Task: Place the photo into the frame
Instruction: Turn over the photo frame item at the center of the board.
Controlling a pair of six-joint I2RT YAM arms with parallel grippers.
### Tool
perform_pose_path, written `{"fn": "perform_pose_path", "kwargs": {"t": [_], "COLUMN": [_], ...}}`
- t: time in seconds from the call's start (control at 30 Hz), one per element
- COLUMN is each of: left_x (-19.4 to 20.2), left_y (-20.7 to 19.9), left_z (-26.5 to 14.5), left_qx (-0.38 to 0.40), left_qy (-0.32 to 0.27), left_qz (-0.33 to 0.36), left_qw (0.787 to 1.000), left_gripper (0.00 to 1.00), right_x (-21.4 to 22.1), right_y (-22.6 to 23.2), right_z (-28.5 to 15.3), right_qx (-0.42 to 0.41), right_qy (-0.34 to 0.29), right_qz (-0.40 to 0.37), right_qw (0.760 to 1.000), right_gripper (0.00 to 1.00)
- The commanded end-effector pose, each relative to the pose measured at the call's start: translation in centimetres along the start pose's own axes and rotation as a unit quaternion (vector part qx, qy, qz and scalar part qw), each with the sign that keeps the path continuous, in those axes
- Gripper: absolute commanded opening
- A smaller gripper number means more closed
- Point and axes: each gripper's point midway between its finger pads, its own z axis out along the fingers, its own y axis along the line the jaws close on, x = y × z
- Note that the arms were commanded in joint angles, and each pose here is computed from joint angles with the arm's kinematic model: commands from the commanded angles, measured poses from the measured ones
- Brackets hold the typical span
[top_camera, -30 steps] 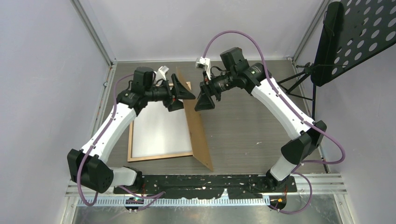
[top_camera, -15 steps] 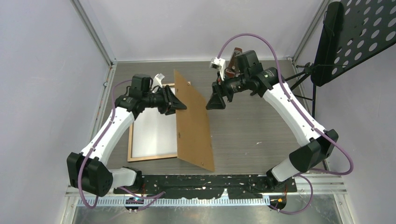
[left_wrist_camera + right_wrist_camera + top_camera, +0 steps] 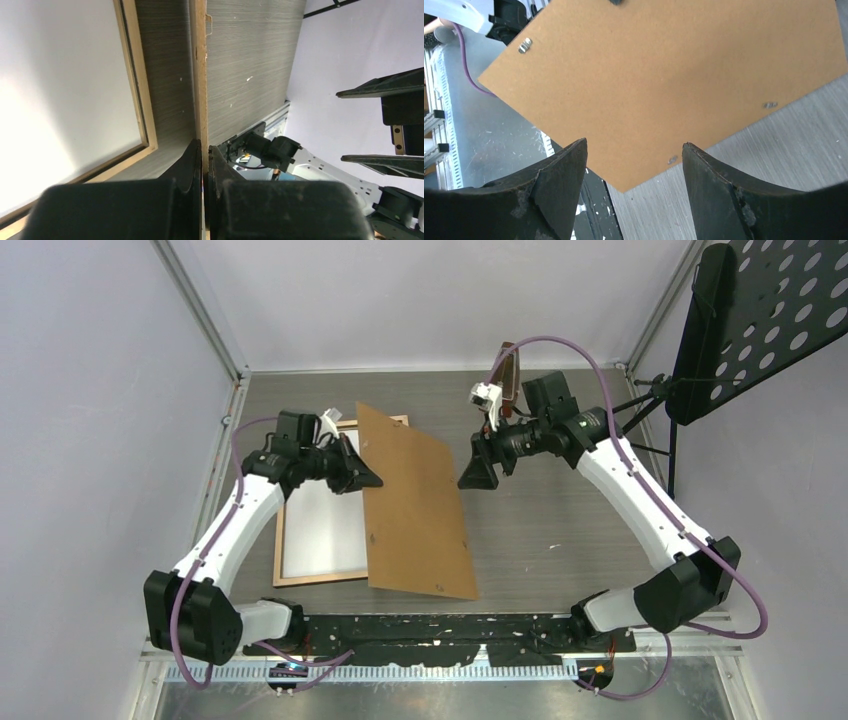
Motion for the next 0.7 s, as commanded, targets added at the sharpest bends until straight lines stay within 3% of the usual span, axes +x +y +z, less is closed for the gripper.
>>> {"fn": "perform_pose_path", "kwargs": {"t": [0.0,0.2,0.67], "left_x": [-1.1,-1.4,-2.4], "left_y": [-0.7,-1.3,-2.8], "left_z": [-0.7,-1.2,-5.3], "left_qx": [0.020,0.049,0.175], "left_qy": [-0.026,-0.038,-0.062], "left_qz": [0.059,0.140,0.110], "left_qw": [0.998,0.988,0.976], "left_gripper": [0.00,0.00,0.00], "right_x": [0.1,1.7,2.3], "right_y": [-0.3,-0.8,-1.1], "right_z": [-0.1,0.5,0.9], "right_qx": [0.013,0.013,0.014], "right_qy": [-0.017,-0.011,-0.024], "right_qz": [-0.031,-0.027,-0.015], "right_qw": [0.999,1.000,0.999], "right_gripper": [0.76,0.76,0.75]}}
